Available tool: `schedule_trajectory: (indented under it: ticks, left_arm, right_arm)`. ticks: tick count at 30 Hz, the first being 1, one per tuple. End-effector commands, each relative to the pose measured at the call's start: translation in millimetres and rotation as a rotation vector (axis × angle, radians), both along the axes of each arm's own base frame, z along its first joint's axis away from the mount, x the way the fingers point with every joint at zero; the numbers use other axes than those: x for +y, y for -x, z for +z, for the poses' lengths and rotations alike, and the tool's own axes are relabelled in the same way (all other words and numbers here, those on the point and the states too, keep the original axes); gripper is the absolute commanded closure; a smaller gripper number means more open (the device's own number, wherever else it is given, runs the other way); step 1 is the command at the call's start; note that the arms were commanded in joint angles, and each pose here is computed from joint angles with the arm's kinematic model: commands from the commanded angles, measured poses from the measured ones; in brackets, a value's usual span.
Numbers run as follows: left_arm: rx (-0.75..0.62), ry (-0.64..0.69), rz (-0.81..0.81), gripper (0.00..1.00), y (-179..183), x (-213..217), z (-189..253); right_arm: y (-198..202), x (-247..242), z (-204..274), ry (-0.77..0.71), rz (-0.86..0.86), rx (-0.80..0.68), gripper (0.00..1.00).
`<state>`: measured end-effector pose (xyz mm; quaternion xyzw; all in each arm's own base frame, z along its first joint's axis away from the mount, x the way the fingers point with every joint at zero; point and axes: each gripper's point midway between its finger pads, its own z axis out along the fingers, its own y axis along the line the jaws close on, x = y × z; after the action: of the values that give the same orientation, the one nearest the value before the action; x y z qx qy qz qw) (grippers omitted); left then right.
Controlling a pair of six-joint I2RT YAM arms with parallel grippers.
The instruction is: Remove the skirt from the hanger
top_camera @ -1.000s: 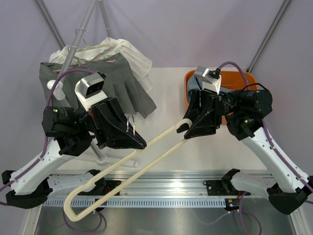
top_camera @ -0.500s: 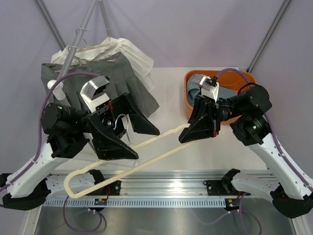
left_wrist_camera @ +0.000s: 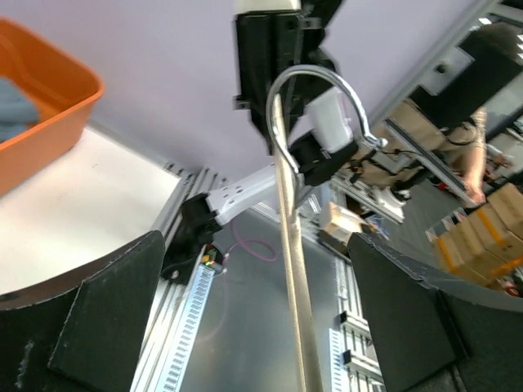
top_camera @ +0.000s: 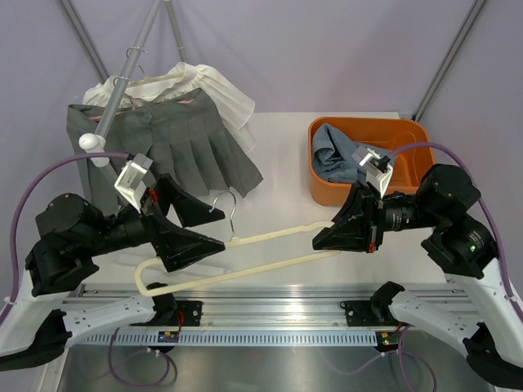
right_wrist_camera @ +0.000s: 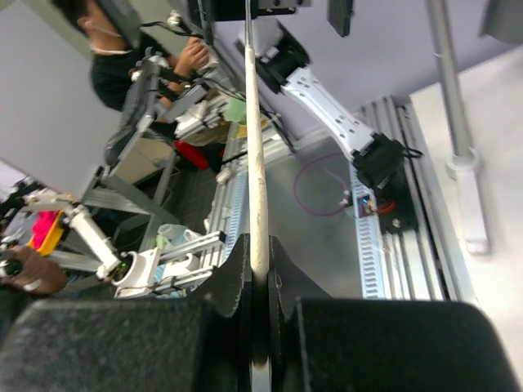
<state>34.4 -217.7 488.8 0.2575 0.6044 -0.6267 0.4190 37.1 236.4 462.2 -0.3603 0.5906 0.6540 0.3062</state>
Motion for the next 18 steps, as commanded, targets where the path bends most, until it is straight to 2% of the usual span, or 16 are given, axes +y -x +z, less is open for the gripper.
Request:
schedule_trajectory:
  ticks: [1,6,10,18]
  left_arm:
    - [0.012,-0.073,0.122,0.01,-22,2,-18]
    - [0.007,-0.067,0.201,0.01,-37,5,-8]
    - [-0.012,-0.035,0.18,0.01,-37,-3,6]
    - [0.014,-0.093,0.179,0.01,-49,-21,-5]
  right_arm:
    - [-21,-1,-23,0.087,-0.139,0.009,1.0]
    - [-27,-6,-43,0.177,-0.192,0.034,1.0]
    - [-30,-8,-60,0.244,-0.203,0.051,1.0]
    - [-22,-10,-60,0.241,-0.167,0.049,1.0]
